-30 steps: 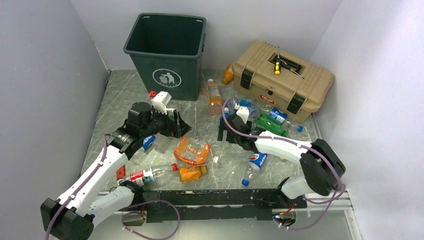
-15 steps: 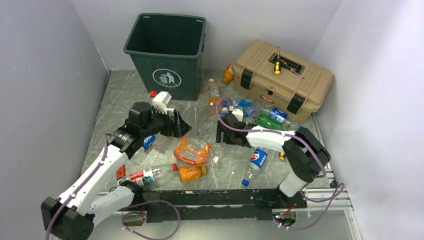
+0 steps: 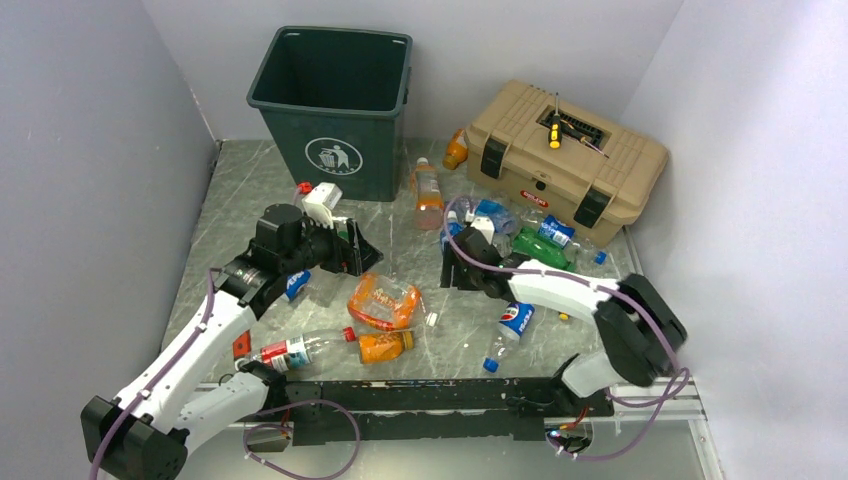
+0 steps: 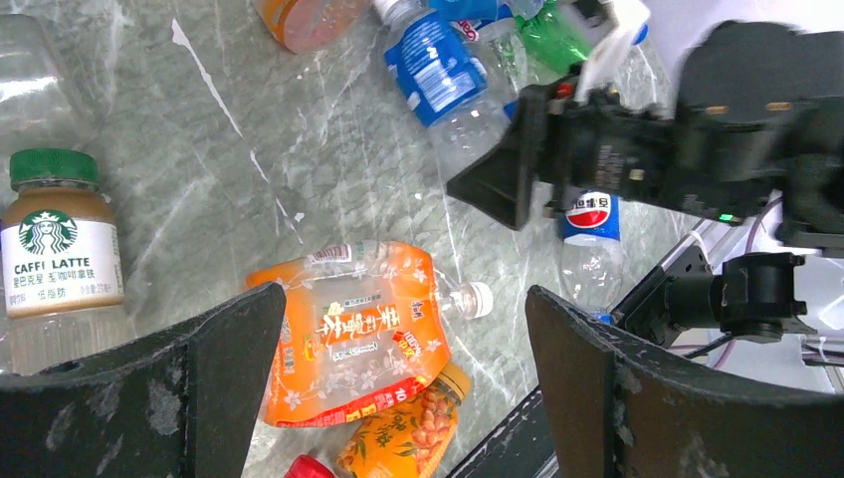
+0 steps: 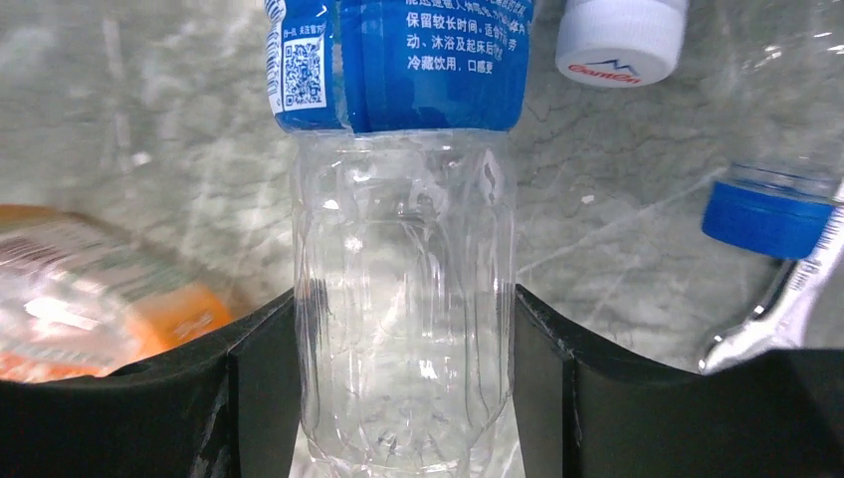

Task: Put the plastic bottles in the bin
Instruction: Pick up the plastic bottle at the center of the board.

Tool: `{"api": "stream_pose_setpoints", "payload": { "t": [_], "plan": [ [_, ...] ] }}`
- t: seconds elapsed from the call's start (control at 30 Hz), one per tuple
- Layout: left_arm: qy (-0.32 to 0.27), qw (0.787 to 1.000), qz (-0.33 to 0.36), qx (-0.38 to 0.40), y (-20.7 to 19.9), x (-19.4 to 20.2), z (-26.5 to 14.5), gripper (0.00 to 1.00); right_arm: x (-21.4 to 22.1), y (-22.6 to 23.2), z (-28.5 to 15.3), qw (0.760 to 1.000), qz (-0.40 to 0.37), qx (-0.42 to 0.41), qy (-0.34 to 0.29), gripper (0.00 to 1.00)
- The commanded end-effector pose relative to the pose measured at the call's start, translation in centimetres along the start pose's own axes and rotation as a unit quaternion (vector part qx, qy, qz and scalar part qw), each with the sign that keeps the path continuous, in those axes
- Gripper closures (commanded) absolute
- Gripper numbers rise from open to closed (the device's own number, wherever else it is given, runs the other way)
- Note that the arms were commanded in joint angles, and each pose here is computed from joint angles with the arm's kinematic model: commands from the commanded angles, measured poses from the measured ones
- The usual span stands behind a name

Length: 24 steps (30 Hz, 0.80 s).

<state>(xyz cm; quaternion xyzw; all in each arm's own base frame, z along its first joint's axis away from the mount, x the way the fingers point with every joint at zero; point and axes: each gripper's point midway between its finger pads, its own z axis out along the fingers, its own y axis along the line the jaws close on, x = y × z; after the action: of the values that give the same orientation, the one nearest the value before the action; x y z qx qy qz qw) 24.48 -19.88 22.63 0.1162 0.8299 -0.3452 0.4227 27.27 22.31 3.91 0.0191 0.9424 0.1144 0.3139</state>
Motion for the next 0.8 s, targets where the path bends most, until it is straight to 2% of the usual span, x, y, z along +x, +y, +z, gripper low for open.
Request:
{"api": "stream_pose_setpoints", "payload": {
  "t": [0.0,0.1,0.2,0.3,0.4,0.6,0.77],
  "plan": [
    [-0.027,1.000,0.001,0.004,-0.5,-1.1,-0.5,0.04,-3.6,2.4,-5.4,0.995,-0.016,-0.064,-0.081,0.42],
    [-0.065,0.998,-0.003,-0.009,-0.3,-2.3,-1.1,0.00,-4.2,5.0,-10.7,0.975,-0.077,-0.139,-0.153,0.42],
    [-0.119,0.992,-0.012,-0.031,0.0,-4.2,-2.3,0.00,-3.4,7.4,-15.8,0.939,-0.134,-0.234,-0.216,0.44],
    [-0.166,0.986,0.012,-0.017,-0.8,-5.7,-3.7,0.01,-2.7,8.5,-20.3,0.893,-0.135,-0.330,-0.273,0.47],
    [-0.199,0.979,0.027,0.022,-2.8,-7.2,-5.0,0.01,-2.8,7.5,-21.4,0.878,-0.108,-0.345,-0.313,0.49],
    [-0.166,0.963,0.078,0.199,-10.0,-8.2,-6.2,0.00,-2.8,8.4,-23.6,0.809,-0.074,-0.434,-0.390,0.56],
    [-0.144,0.946,0.067,0.284,-12.7,-9.2,-5.2,0.01,-3.0,9.8,-24.1,0.783,-0.057,-0.467,-0.407,0.59]
  ]
}}
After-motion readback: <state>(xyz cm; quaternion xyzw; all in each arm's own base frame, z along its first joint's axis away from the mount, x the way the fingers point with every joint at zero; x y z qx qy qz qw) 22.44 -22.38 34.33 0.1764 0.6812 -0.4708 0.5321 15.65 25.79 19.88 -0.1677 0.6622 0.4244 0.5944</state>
